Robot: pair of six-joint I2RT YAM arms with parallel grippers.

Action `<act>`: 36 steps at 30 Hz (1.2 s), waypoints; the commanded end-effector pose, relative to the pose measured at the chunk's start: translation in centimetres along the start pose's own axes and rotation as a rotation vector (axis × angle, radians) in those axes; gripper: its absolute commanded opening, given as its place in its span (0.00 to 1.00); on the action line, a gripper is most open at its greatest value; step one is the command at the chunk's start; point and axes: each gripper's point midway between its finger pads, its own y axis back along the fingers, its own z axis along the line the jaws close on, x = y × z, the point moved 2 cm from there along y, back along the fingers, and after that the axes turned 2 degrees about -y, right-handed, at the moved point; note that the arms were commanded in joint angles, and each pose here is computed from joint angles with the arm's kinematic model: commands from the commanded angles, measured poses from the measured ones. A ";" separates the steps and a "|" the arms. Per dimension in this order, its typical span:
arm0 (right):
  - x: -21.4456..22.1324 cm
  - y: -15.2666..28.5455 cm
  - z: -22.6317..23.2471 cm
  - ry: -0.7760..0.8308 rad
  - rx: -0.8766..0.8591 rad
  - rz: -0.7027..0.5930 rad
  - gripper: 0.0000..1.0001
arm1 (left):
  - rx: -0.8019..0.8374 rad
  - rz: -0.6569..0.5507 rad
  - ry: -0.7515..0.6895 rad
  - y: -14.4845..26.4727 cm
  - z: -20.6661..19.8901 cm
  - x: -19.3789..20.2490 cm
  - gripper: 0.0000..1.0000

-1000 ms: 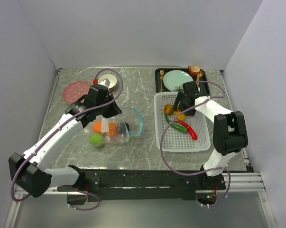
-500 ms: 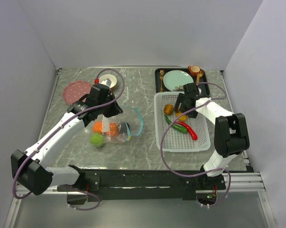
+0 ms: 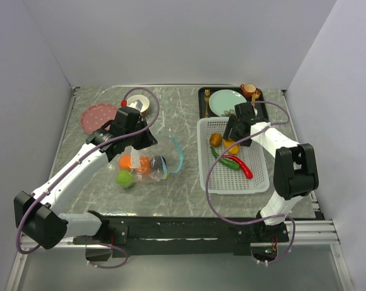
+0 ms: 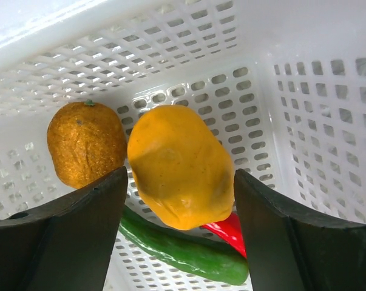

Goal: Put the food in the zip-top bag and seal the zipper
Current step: Pick up the fake vegetable from the bin.

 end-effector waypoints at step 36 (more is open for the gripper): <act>0.5 -0.9 0.2 -0.001 -0.027 0.032 0.37 | 0.018 -0.047 -0.014 1.0 -0.2 -0.8 0.01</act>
